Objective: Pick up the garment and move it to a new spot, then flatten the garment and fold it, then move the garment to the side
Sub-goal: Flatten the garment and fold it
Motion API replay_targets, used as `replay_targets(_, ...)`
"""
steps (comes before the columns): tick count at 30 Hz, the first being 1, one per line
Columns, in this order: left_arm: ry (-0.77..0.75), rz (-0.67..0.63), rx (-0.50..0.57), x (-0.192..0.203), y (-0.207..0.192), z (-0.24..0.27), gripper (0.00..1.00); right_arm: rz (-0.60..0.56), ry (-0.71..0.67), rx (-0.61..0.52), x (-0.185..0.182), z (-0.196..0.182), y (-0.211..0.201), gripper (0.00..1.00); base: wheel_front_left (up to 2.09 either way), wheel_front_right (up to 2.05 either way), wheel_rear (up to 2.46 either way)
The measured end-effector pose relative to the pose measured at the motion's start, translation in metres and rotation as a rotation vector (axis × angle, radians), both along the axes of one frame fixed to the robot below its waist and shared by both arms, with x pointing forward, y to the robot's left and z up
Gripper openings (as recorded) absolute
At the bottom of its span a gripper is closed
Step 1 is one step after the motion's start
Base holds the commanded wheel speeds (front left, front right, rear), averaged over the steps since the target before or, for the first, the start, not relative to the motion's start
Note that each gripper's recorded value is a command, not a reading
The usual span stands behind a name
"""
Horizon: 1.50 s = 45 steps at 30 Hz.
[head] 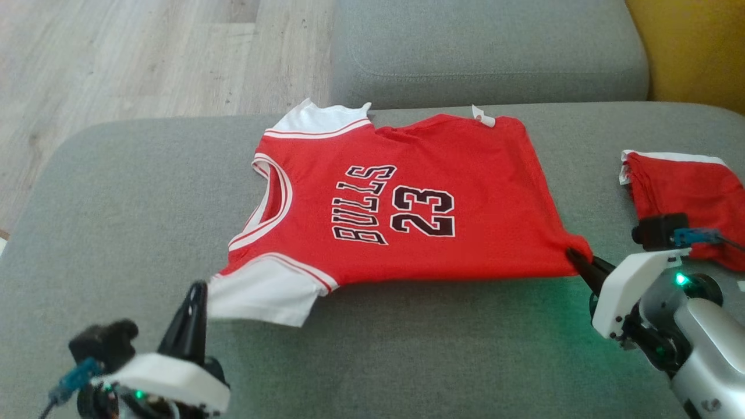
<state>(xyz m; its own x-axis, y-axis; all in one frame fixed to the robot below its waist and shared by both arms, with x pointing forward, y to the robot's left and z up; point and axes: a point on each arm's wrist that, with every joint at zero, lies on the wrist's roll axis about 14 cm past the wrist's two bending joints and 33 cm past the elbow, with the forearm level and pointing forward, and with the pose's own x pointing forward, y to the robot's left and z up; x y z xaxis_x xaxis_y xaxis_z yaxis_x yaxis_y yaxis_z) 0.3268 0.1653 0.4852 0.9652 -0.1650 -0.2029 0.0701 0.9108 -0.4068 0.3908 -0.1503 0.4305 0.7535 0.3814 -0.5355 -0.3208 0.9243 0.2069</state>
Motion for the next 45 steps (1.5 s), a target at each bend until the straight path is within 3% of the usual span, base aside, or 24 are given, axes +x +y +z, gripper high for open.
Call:
replay_targets(8,0.013,-0.024,0.075,0.034,0.007,0.004,0.0,-0.005,0.032,-0.024,0.014,-0.005,0.003,0.0,0.0,0.0,0.0)
replay_targets(33,0.107,-0.229,0.458,0.167,0.0,-0.018,0.0,-0.03,0.139,-0.111,0.081,-0.028,0.008,0.0,0.0,0.0,0.0)
replay_targets(34,0.105,-0.237,0.468,0.172,-0.003,-0.018,0.0,-0.035,0.129,-0.117,0.084,-0.028,0.007,0.4,0.0,0.0,0.0)
replay_targets(35,0.102,-0.239,0.471,0.176,-0.005,-0.019,0.0,-0.042,0.114,-0.117,0.088,-0.026,0.006,1.0,0.0,0.0,0.0)
replay_targets(36,0.093,-0.237,0.471,0.18,-0.007,-0.019,0.0,-0.05,0.101,-0.116,0.093,-0.024,0.005,1.0,0.0,0.0,0.0)
replay_targets(38,0.047,-0.223,0.481,0.192,-0.011,-0.013,1.0,-0.07,0.06,-0.12,0.104,-0.018,0.0,1.0,0.0,0.0,0.0)
replay_targets(45,-0.207,-0.12,0.408,0.223,-0.017,0.042,1.0,-0.139,-0.177,-0.066,0.141,0.026,-0.006,1.0,0.0,0.0,0.0)
